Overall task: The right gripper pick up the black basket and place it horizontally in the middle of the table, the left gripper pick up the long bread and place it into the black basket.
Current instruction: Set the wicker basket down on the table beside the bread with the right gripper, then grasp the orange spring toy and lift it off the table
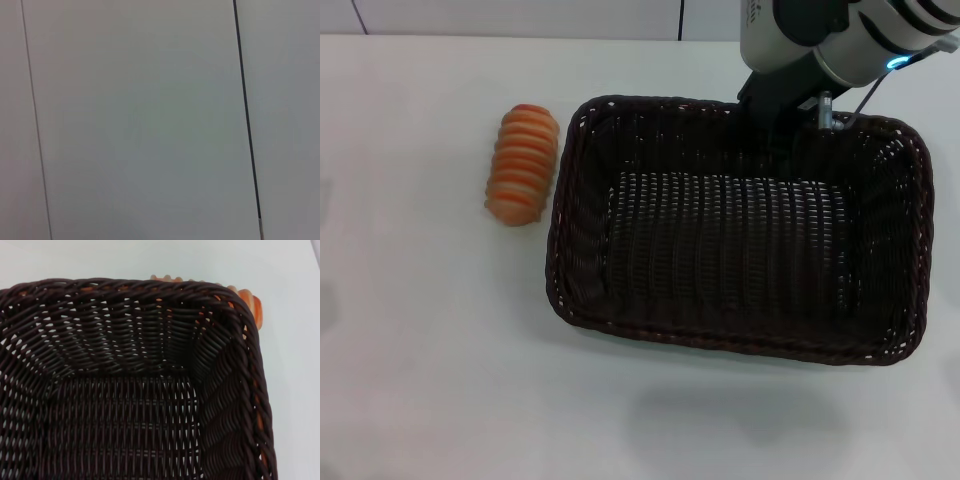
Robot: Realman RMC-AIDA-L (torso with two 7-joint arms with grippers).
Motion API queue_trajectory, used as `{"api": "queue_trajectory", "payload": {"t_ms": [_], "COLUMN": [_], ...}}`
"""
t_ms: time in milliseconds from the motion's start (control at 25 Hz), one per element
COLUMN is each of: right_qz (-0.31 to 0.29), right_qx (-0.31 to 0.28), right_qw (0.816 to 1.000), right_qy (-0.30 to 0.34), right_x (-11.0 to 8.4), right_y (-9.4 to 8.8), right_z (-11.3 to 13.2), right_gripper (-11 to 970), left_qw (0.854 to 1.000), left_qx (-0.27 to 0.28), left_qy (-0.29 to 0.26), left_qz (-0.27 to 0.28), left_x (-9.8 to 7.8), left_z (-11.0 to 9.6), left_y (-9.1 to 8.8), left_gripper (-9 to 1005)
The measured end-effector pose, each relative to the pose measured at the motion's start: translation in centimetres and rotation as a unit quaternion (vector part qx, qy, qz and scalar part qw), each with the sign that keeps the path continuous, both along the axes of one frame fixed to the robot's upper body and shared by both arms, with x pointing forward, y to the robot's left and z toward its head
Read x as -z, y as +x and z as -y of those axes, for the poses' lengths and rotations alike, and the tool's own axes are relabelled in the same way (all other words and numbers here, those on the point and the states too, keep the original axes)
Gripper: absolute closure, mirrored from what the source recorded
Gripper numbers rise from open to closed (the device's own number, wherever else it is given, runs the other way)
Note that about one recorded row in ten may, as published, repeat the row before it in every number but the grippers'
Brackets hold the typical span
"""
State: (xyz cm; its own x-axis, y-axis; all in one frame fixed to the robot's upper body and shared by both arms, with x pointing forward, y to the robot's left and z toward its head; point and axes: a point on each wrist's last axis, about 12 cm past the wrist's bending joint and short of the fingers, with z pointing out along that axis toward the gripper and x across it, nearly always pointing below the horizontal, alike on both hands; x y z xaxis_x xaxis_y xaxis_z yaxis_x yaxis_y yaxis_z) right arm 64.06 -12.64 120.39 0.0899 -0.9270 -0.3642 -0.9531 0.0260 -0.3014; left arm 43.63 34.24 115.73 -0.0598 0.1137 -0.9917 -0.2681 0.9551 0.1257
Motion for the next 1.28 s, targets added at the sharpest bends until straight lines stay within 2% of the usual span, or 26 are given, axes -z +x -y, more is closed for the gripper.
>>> {"api": "queue_trajectory", "payload": {"t_ms": [240,560,760,880,960,1080,1120,1240,1280], "right_qz": [-0.001,0.006,0.034,0.048,0.061,0.094,0.113,0.179,0.203], "right_qx": [0.007,0.008,0.019,0.020,0.024,0.038,0.046,0.094,0.118], "right_qw": [1.000,1.000,0.999,0.998,0.998,0.995,0.992,0.974,0.963], "right_qy": [-0.003,-0.027,-0.030,-0.026,-0.020,0.008,0.027,0.103,0.135], "right_x": [-0.5,-0.2,-0.7,-1.0,-1.4,-3.0,-4.1,-7.8,-9.0], "right_y": [-0.5,-1.0,-0.9,-1.0,-1.0,-1.4,-1.8,-3.7,-4.6], "right_z": [-0.3,-1.5,-1.5,-1.7,-1.8,-2.0,-1.9,-0.1,1.1], "right_gripper": [782,770,548,459,459,459,458,458,458], "left_qw": [1.000,1.000,1.000,1.000,1.000,1.000,1.000,1.000,1.000], "left_qx": [0.002,0.002,0.002,0.002,0.002,0.003,0.004,0.013,0.017], "left_qy": [0.000,-0.001,-0.002,-0.001,-0.001,-0.001,-0.001,-0.006,-0.007], "left_qz": [0.001,0.002,0.002,0.003,0.003,0.003,0.003,0.000,-0.002], "left_x": [0.0,-0.1,0.0,0.0,-0.1,-0.1,-0.1,-0.3,-0.4], "left_z": [0.2,0.2,0.2,0.2,0.2,0.3,0.3,0.3,0.4], "left_y": [0.0,0.1,0.1,0.1,0.1,0.2,0.2,0.4,0.4], "left_gripper": [150,150,152,153,153,154,155,156,156]}}
